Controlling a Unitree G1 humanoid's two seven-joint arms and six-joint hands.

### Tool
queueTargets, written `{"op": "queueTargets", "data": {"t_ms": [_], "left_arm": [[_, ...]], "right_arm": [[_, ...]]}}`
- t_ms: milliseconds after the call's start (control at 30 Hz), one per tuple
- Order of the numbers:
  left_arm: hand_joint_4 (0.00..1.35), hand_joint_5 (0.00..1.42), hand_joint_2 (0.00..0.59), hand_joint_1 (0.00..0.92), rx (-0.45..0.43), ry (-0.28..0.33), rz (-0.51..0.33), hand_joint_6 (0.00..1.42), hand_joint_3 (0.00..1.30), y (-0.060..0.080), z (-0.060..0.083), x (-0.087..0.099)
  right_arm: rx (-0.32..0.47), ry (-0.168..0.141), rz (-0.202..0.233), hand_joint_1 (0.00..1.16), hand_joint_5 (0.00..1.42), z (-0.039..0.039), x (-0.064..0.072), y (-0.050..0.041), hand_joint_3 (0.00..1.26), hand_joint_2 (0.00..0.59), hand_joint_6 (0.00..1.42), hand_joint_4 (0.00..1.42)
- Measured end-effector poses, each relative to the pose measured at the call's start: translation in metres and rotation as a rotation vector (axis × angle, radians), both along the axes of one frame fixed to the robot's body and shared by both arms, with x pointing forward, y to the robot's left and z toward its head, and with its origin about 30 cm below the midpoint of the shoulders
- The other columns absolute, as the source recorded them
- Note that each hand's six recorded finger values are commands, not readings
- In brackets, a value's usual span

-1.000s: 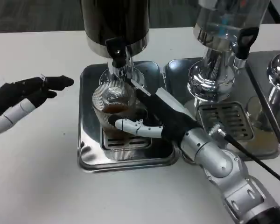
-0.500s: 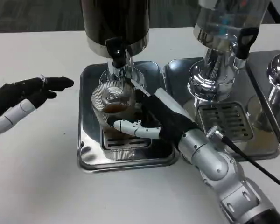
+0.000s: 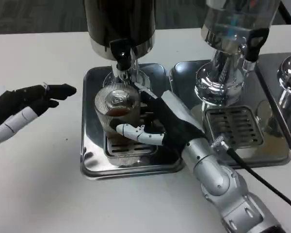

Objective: Grasp the cup under the faucet to collect the drink, then remove the cup.

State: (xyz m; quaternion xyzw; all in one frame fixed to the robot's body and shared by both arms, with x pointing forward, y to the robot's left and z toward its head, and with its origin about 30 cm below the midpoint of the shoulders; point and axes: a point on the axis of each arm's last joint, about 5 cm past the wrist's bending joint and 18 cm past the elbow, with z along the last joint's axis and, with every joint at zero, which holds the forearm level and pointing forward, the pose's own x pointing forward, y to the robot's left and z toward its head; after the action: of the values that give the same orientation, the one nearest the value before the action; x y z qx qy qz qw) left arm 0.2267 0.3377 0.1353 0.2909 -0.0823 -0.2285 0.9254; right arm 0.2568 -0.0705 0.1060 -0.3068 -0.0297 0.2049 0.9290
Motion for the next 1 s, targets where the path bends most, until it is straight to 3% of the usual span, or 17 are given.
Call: {"op": "queueTargets", "data": {"t_ms": [467,1000], "left_arm": [[0.24,0.19,0.145,0.0,0.002,0.007,0.003,0.25,0.31,0.001,-0.001,-0.001],[0.24,0.19,0.15,0.0,0.001,0.017,0.001,0.25,0.3,0.0,-0.002,-0.001]], "right_arm": [[-0.018,-0.101,-0.092,0.54,0.52,-0.0114,-0.014,0.0102,0.33,0.23,0.57,0.45],[0.015,-0.128,-0.137,0.54,0.62,-0.0193,-0.023,0.0098,0.4,0.244,0.7,0.53]]}}
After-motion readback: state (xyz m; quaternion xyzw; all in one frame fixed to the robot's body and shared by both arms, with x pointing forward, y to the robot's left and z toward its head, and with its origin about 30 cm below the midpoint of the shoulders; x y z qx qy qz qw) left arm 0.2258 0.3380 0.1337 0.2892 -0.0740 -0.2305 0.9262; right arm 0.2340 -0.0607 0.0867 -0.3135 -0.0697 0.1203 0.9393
